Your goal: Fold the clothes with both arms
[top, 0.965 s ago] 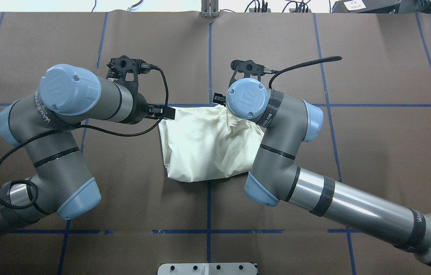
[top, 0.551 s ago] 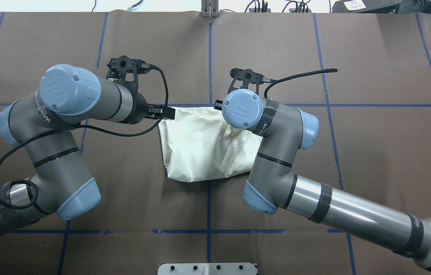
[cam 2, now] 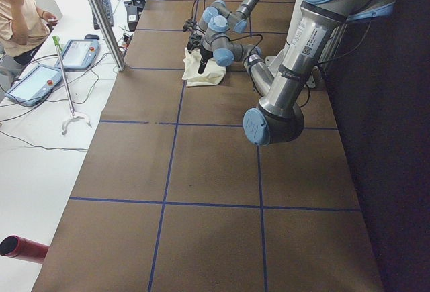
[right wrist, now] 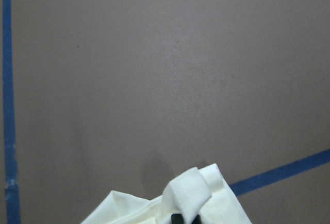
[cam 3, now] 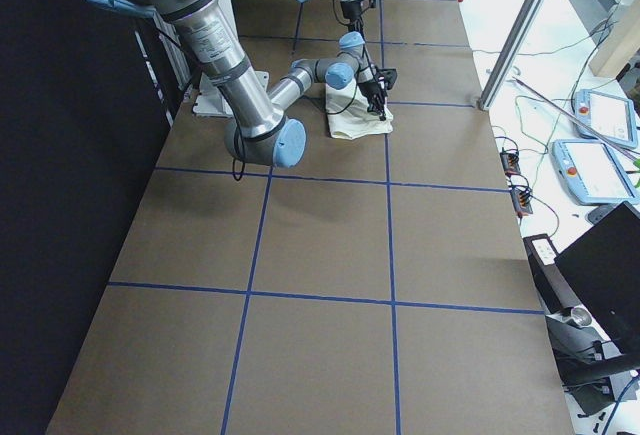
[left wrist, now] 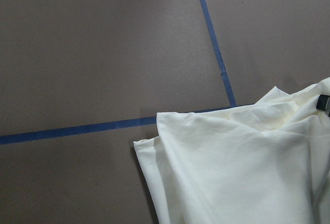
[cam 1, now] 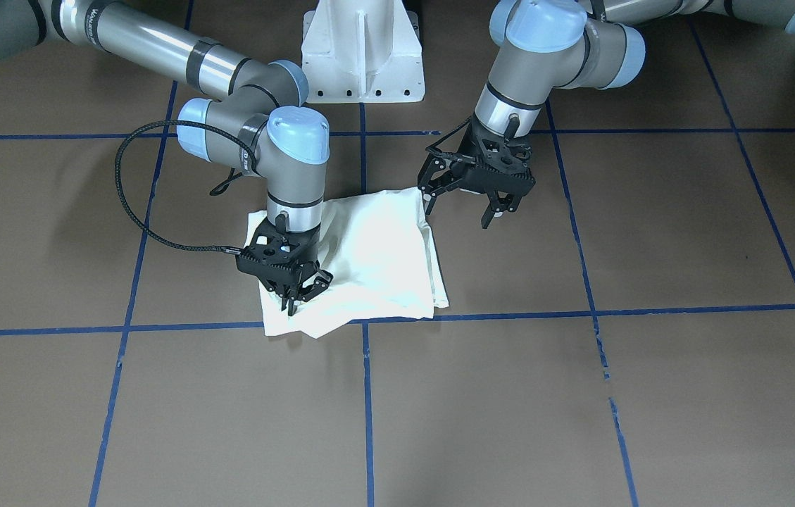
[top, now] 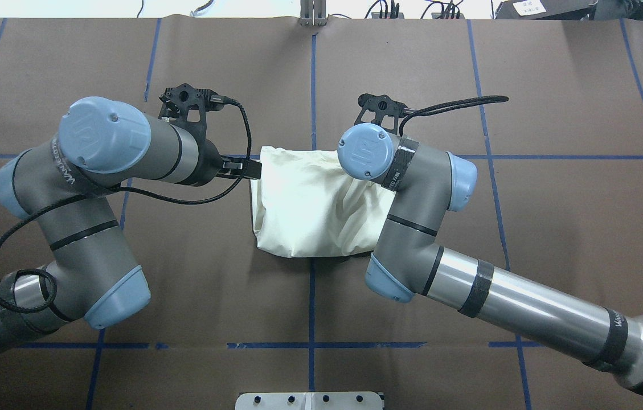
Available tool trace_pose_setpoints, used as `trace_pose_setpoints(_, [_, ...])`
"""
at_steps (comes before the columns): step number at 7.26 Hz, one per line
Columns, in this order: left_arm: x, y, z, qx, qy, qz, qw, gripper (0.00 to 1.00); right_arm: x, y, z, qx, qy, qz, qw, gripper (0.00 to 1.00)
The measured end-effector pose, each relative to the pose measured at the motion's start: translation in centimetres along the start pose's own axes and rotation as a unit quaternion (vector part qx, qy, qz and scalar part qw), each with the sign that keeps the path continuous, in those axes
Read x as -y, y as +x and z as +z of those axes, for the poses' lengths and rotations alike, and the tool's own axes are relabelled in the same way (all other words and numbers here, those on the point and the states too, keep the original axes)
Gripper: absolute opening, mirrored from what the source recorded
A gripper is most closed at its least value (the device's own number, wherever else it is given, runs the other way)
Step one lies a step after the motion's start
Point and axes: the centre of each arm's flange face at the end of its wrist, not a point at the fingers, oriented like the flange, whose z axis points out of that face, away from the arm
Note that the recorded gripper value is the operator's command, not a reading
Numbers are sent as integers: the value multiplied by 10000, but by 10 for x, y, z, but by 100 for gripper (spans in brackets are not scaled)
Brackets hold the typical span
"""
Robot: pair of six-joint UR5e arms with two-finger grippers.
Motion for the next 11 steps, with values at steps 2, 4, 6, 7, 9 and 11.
trace_pose_setpoints(2, [-3,1,3,-19,-22,26,10000,100,17,-6,-7,51,37,-96,9999,100])
trace_pose_setpoints(4, [-18,6,25,-368,17,170,9992,100,82,5,-33,352,-557,-250,9975,100])
trace_pose_setpoints(6, [-37,8,54,-872,99,245,9958,100,123,29,-54,611,-843,-345,9940,100])
trace_pose_setpoints(7, [-48,14,59,-1086,76,77,9940,100,128,35,-56,637,-871,-358,9935,100])
trace_pose_setpoints(9, [-76,35,61,-1498,-117,-504,9874,100,130,39,-56,645,-882,-362,9934,100])
trace_pose_setpoints(11, [-101,47,69,-1591,-328,-741,9839,100,130,40,-55,646,-879,-363,9934,100])
